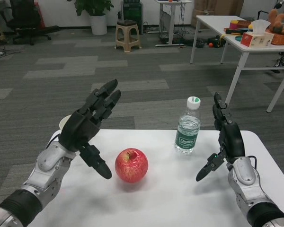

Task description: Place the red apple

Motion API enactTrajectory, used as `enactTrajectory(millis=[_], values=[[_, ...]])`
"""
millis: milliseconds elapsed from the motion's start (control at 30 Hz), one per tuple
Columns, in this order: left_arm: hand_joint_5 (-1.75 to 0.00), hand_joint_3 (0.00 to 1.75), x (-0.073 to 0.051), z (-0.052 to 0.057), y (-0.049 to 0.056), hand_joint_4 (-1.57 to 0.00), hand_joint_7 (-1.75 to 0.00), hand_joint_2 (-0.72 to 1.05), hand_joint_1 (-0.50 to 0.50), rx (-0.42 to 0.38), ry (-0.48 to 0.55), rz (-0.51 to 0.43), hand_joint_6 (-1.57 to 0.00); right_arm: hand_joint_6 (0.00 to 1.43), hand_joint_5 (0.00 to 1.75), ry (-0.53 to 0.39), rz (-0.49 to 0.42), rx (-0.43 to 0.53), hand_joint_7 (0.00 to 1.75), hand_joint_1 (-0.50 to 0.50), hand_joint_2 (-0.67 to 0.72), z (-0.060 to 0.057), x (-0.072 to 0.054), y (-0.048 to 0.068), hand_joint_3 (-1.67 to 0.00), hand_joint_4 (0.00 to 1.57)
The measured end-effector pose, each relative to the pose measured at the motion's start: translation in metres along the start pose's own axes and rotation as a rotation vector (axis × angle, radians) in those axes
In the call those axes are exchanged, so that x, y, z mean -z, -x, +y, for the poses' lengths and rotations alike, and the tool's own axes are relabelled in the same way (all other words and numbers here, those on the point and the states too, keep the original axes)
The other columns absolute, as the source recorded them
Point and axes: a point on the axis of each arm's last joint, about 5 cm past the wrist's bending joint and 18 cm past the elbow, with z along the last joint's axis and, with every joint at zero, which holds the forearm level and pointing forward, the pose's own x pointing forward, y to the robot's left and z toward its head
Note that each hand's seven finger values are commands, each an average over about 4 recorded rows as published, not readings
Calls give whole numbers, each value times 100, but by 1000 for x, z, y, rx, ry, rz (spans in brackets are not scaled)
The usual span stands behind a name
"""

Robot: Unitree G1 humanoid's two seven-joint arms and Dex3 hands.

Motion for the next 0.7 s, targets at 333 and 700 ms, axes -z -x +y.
enactTrajectory(millis=[333, 700], values=[[0, 0, -30, 18, -6, 0, -28, -10, -50, -17, -56, -82, 0, 0, 0, 2, -21, -6, 0, -25, 72, -2, -3, -2, 0, 0], [0, 0, -36, 26, -6, 0, -28, -10, -50, -2, -81, -65, 0, 0, 0, -8, -49, -5, 0, -25, 72, -1, -7, -2, 0, 0]])
